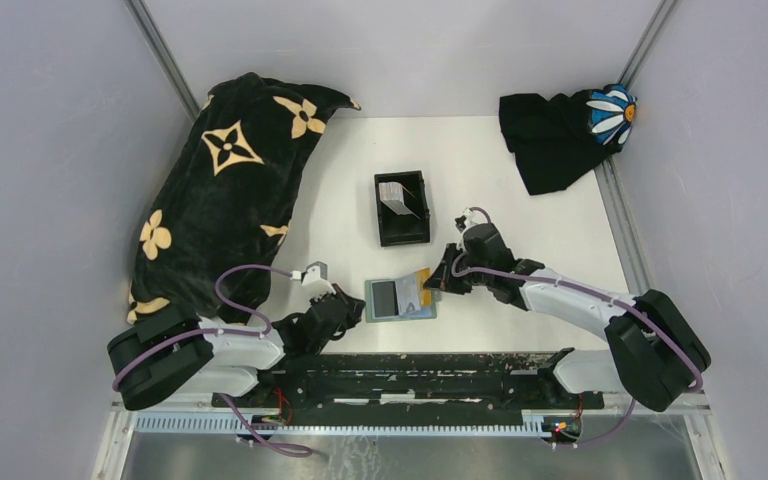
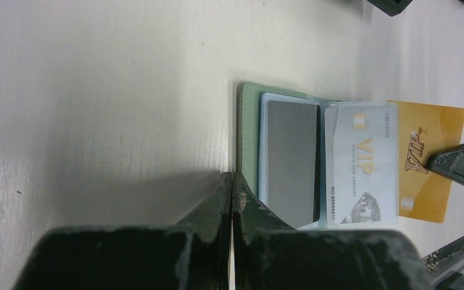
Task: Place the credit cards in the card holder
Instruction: Turn over the card slot in the card holder.
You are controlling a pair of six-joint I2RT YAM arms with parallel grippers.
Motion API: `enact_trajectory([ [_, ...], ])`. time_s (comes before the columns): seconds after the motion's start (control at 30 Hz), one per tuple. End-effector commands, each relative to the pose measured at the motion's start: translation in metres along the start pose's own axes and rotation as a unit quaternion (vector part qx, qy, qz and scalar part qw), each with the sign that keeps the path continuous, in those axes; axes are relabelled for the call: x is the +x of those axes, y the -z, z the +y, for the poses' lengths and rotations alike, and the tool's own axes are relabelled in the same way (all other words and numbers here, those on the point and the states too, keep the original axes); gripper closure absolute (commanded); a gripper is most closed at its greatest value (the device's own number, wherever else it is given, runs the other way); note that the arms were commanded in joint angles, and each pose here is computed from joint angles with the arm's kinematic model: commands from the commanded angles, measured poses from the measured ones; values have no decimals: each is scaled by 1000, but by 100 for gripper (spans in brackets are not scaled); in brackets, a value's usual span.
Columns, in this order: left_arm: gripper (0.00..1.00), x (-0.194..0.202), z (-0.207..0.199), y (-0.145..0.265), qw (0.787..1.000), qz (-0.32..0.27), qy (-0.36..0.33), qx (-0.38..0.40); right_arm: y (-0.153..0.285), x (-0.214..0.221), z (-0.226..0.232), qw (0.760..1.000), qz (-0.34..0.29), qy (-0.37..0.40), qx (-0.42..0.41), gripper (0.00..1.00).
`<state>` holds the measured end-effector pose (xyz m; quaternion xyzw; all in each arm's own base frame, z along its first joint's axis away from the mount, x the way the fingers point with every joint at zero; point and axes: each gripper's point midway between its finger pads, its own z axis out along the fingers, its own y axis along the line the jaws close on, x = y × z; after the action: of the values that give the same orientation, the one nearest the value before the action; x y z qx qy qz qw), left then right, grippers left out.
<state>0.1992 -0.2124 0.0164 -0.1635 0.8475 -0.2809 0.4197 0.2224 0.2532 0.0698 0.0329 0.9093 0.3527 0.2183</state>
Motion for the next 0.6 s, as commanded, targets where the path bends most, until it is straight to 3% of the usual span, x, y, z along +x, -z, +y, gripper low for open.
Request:
enact_trajectory([
  [0.0,97,-3,-3,-2,1000,-8,8,-5,0,-16,34,998,-24,18,-47,99],
  [0.57,97,-1,1,-2,1000,-8,10,-9,-26,-4,57,997,2,37,-66,99],
])
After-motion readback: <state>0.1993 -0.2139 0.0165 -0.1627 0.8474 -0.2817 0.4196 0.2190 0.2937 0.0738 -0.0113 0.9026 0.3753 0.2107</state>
